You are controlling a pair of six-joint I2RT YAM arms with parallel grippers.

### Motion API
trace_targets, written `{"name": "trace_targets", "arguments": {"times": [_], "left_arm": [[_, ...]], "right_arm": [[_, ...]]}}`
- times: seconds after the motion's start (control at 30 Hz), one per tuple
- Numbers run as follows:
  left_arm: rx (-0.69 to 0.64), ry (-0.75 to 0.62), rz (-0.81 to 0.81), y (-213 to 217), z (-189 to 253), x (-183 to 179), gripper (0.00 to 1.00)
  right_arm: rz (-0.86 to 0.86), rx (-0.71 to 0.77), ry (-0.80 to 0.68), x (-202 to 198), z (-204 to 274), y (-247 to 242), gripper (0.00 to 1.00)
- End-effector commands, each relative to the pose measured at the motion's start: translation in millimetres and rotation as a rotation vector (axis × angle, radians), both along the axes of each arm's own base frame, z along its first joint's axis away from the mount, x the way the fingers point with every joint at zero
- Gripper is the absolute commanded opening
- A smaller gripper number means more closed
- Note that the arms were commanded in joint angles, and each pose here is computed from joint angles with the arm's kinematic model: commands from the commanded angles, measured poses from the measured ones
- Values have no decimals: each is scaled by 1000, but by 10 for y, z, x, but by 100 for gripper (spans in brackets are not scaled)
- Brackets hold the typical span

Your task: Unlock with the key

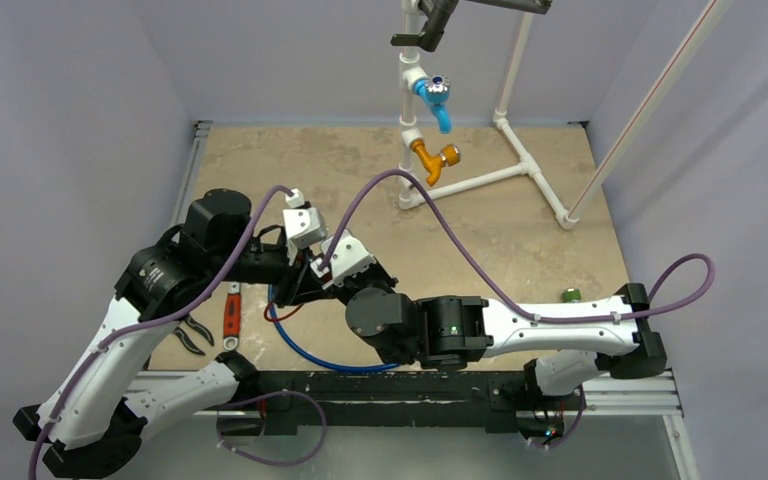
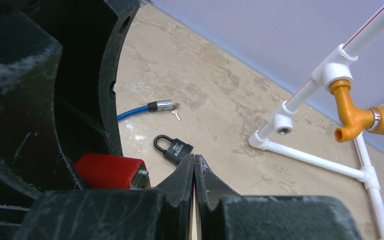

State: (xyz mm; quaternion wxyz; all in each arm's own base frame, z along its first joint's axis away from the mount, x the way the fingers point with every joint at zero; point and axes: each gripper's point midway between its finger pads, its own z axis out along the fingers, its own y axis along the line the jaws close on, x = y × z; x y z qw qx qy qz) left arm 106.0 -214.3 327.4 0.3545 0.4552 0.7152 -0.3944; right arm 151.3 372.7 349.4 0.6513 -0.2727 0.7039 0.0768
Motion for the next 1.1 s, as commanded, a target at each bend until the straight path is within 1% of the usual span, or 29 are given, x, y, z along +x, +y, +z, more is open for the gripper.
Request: {"name": "trace_targets", "arguments": {"times": [0.0, 0.07, 0.13, 0.2, 0.27, 0.33, 0.4, 0.43, 0.5, 0.63, 0.73, 0.77, 0.83, 1.07], "left_arm": [[-123, -152, -24, -188, 415, 184, 0], [-101, -172, -25, -159, 377, 196, 0], [-76, -183, -37, -125, 314, 179, 0], [-57, -191, -47, -95, 248, 160, 0], [-42, -195, -63, -79, 176, 142, 0], [-38, -198, -88, -74, 145, 105, 0], [-38, -198, -119, -73, 131, 56, 0], [-36, -199, -129, -72, 123, 43, 0], [-33, -195, -143, -68, 118, 19, 0], [-39, -197, -164, -77, 150, -7, 0], [-52, -196, -183, -91, 189, -40, 0], [-55, -198, -188, -90, 202, -49, 0], [-56, -204, -194, -87, 223, -57, 0], [-73, -217, -205, -78, 292, -97, 0]], "right_arm": [[271, 196, 75, -478, 214, 542, 0], [263, 183, 83, -464, 230, 449, 0], [234, 178, 98, -408, 266, 223, 0], [219, 211, 121, -301, 357, -32, 9], [238, 275, 146, -234, 511, -286, 26], [252, 301, 177, -187, 546, -453, 40], [276, 307, 203, -183, 558, -558, 48], [288, 306, 212, -185, 559, -593, 51], [325, 312, 237, -216, 565, -628, 52], [525, 401, 293, -404, 671, -502, 53], [639, 411, 314, -468, 656, -376, 53], [662, 463, 372, -503, 664, -330, 52], [710, 505, 398, -485, 696, -279, 50], [803, 542, 464, -501, 687, -204, 45]]}}
